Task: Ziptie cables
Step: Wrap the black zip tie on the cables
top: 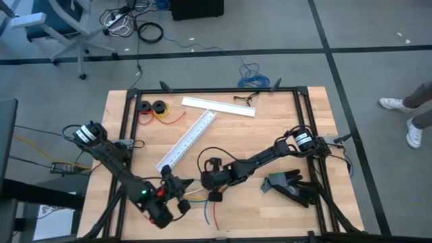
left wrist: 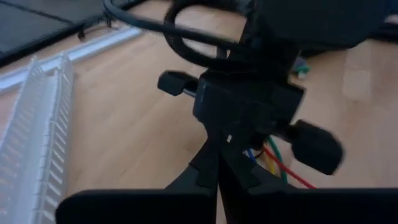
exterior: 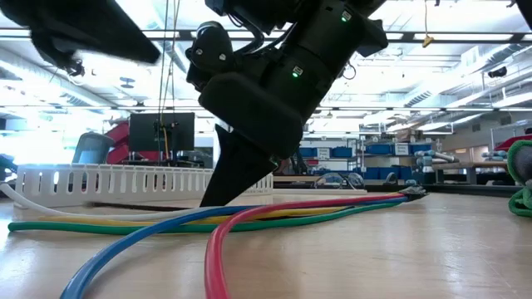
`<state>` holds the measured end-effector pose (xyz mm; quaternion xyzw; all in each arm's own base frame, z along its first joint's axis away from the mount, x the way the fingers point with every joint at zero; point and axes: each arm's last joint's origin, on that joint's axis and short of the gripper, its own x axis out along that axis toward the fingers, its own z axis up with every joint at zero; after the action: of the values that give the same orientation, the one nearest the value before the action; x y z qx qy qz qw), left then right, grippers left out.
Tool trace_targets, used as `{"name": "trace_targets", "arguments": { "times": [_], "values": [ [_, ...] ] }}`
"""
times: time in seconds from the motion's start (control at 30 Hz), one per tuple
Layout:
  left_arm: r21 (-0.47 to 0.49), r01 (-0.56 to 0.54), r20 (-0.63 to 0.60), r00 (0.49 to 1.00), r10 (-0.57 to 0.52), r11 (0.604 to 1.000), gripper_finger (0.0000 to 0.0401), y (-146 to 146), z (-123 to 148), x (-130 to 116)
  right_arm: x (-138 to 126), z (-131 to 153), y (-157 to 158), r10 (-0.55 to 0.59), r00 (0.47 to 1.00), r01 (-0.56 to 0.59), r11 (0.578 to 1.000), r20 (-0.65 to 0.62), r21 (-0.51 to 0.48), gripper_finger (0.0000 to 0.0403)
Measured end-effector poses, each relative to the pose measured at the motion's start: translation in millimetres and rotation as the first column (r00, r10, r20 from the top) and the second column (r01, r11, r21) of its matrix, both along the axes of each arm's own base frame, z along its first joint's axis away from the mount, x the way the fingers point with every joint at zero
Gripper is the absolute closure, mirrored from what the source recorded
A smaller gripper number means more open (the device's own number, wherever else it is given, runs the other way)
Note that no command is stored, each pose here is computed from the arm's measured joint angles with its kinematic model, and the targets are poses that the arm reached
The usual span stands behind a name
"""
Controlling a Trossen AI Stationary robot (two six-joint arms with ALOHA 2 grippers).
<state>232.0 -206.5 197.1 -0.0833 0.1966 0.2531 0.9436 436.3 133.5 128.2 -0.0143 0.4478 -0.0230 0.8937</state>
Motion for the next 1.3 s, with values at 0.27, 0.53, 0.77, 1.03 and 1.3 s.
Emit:
{"name": "trace_targets", "arguments": {
  "times": [0.27, 0.53, 0.77, 1.03, 1.3],
  "values": [
    [-0.008, -0.03, 0.06, 0.998, 0.031, 1.0, 0.0394, -7, -2, -19, -5, 14, -2, -0.047, 0.999, 0.048, 0.995, 0.02, -0.092, 0.0403],
    [-0.055, -0.06, 0.096, 0.993, 0.065, 0.997, 0.0395, -4, -14, -28, -18, 43, -7, -0.103, 0.993, 0.111, 0.973, 0.053, -0.204, 0.0403],
    [-0.087, -0.079, 0.112, 0.99, 0.089, 0.993, 0.0395, 1, -25, -32, -56, 61, -22, -0.192, 0.978, 0.207, 0.946, 0.085, -0.247, 0.0403],
    [-0.137, -0.081, 0.126, 0.987, 0.098, 0.987, 0.0395, 9, -44, -38, -119, 64, -38, -0.262, 0.947, 0.267, 0.964, 0.186, -0.005, 0.0403],
    [-0.137, -0.106, 0.121, 0.985, 0.123, 0.985, 0.0395, 15, -46, -33, -107, 48, -44, -0.249, 0.889, 0.186, 0.963, 0.384, 0.194, 0.0403]
  ]
}}
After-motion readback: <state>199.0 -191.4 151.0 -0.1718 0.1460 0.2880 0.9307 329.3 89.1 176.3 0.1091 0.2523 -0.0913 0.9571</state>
